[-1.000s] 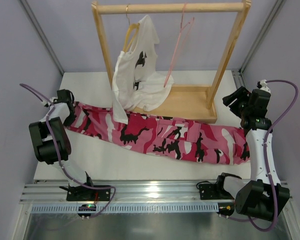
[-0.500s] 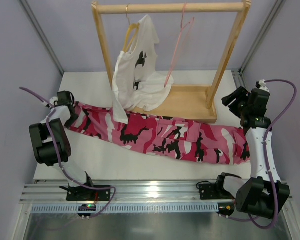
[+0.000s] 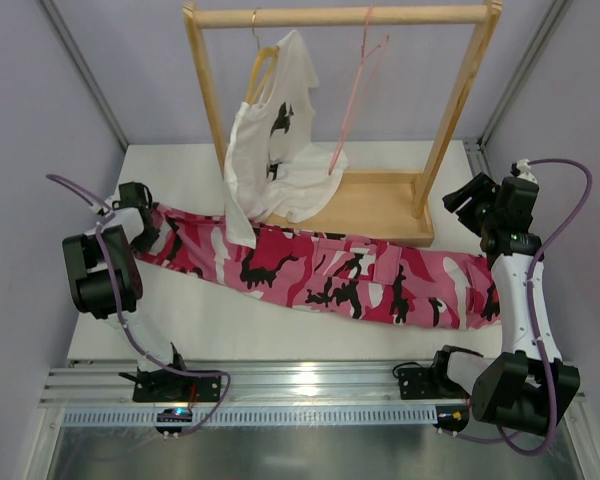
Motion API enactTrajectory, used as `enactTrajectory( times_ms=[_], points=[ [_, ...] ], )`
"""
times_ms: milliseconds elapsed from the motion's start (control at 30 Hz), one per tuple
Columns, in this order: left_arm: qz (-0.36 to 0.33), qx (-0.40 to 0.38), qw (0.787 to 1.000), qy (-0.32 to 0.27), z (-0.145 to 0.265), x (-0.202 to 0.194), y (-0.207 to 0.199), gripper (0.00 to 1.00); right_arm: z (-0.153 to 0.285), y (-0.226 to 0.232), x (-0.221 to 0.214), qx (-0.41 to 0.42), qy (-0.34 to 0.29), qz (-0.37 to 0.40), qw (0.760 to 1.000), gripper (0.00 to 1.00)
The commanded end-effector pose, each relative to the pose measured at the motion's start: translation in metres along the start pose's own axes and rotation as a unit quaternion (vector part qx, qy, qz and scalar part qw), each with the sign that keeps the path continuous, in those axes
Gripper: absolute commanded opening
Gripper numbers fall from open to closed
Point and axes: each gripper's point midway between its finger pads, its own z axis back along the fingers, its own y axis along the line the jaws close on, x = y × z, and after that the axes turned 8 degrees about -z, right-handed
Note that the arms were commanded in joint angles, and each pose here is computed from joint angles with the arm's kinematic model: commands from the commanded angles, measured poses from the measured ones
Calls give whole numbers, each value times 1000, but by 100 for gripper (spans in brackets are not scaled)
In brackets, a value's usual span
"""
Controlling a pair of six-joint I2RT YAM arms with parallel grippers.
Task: Place the trousers on the hanger
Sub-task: Fold the trousers
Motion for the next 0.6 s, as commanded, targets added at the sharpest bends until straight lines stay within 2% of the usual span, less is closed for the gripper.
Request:
enactTrajectory(
  times_ms=[0,100,167,267,467,567],
  points=[
    [-7,1,1000,-11,-5,9,-6,25,5,21,20,31,-26,15,999,66],
    [-15,-4,1000,0,-6,8,-9,20,6,22,20,34,-27,16,999,66],
    [-20,-8,1000,7,-9,6,-12,9,5,20,20,30,-29,15,999,66],
    [-25,-11,1000,14,-10,5,-14,0,4,19,18,29,-26,15,999,66],
    [-26,-1,1000,2,10,20,-8,0,4,19,18,32,-26,15,999,66],
    [-48,48,998,-13,23,36,8,1,4,19,17,31,-24,14,999,66]
  ],
)
